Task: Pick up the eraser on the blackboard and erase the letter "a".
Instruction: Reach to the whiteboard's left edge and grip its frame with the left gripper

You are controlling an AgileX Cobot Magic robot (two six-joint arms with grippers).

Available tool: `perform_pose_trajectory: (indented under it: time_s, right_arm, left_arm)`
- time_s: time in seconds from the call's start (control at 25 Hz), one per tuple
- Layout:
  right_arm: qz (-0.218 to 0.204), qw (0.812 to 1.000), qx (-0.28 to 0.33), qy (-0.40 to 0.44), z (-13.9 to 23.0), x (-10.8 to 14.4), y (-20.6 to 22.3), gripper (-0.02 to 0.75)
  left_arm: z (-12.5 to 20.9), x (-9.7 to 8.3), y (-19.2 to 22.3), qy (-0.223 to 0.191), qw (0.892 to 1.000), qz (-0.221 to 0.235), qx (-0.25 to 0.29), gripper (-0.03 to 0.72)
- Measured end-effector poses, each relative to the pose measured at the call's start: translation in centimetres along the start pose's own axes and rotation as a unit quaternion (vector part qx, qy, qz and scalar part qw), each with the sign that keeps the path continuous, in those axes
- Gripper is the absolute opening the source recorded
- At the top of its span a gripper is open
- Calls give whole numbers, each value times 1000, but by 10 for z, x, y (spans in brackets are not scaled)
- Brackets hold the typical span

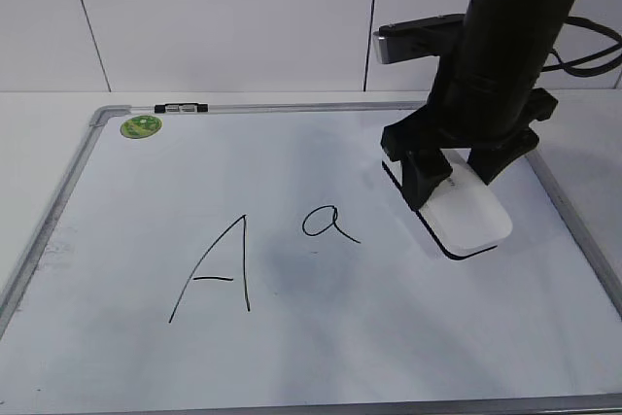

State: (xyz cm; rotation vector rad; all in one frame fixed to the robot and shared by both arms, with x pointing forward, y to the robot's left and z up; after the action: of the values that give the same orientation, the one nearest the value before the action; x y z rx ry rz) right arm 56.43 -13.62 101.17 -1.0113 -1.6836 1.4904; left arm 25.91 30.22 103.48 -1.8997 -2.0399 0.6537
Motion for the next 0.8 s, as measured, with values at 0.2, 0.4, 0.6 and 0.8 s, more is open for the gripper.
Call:
perform_pose_trajectory:
  time_s: [0.2, 0.4, 0.6, 0.8]
  right_arm:
    - [1, 1000, 12, 2, -3, 0, 10, 532]
    - [1, 1000, 17, 2, -3, 1, 13, 532]
    - [0, 1000, 17, 1, -3, 2, 14, 532]
    - [-6, 1000, 17, 3, -3, 4, 14, 532]
  left_arm:
    - [-3, -1, 10, -2, 999, 0, 38, 245]
    - [-10, -5, 42, -9, 989, -5, 148, 245]
    - [-32, -13, 66, -19, 981, 11, 192, 245]
    - [-61, -18, 98, -25, 972, 8, 232, 245]
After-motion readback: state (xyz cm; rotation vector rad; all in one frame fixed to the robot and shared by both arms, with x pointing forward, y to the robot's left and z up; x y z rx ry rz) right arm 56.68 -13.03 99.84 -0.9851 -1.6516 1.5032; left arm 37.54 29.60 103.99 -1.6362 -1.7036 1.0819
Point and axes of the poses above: a point on each arm's last joint axis where the gripper is mounted, y pointing out along that axis toward the gripper, x along the wrist's bending axis when the last joint is at zero, z = x × y, the point moved 3 cm from there along y, pointing out along that axis toward the gripper, and after that the axes turned 5 degrees about -y, right-handed, at the moved point
